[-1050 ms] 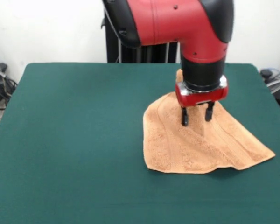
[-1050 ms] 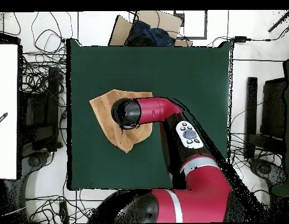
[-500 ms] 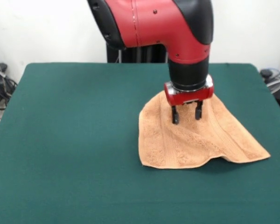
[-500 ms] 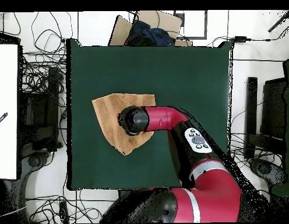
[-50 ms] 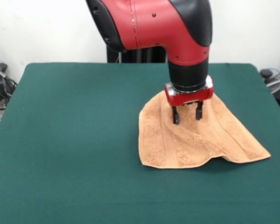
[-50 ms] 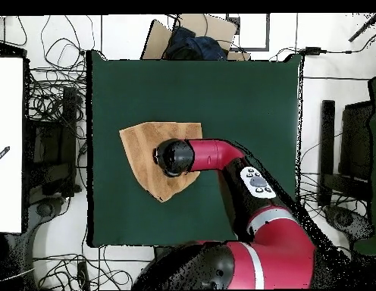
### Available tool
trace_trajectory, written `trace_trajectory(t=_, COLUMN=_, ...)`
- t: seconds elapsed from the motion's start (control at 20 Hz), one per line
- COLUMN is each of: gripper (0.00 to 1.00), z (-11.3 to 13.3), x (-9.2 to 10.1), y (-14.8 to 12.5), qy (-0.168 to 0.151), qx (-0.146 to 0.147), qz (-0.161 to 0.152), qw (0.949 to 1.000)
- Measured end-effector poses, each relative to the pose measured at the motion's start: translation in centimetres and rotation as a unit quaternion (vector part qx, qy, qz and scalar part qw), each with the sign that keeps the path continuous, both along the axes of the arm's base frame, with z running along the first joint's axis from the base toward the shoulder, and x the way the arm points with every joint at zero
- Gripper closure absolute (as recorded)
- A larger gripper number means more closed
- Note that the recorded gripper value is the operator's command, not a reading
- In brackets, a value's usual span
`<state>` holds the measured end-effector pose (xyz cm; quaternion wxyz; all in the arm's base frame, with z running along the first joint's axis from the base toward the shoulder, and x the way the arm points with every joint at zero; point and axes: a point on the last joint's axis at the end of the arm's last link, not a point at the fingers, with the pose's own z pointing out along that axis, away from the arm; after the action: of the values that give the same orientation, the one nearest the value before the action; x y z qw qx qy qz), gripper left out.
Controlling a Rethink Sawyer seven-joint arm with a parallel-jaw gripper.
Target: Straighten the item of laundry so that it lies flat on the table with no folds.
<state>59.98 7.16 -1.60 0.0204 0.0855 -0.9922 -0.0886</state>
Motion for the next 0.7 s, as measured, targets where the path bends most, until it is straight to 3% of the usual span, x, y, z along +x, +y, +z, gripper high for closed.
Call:
trace_trajectory(t=0.3, gripper=0.00, z=1.3, x=-0.3, y=0.7, qy=-0.002, qx=0.003, qz=0.005, qw=1.0000)
trace_trajectory(t=0.7, gripper=0.00, z=8.2, x=0.2, y=0.8, qy=-0.016, qx=-0.012, qz=0.003, qw=0.9998)
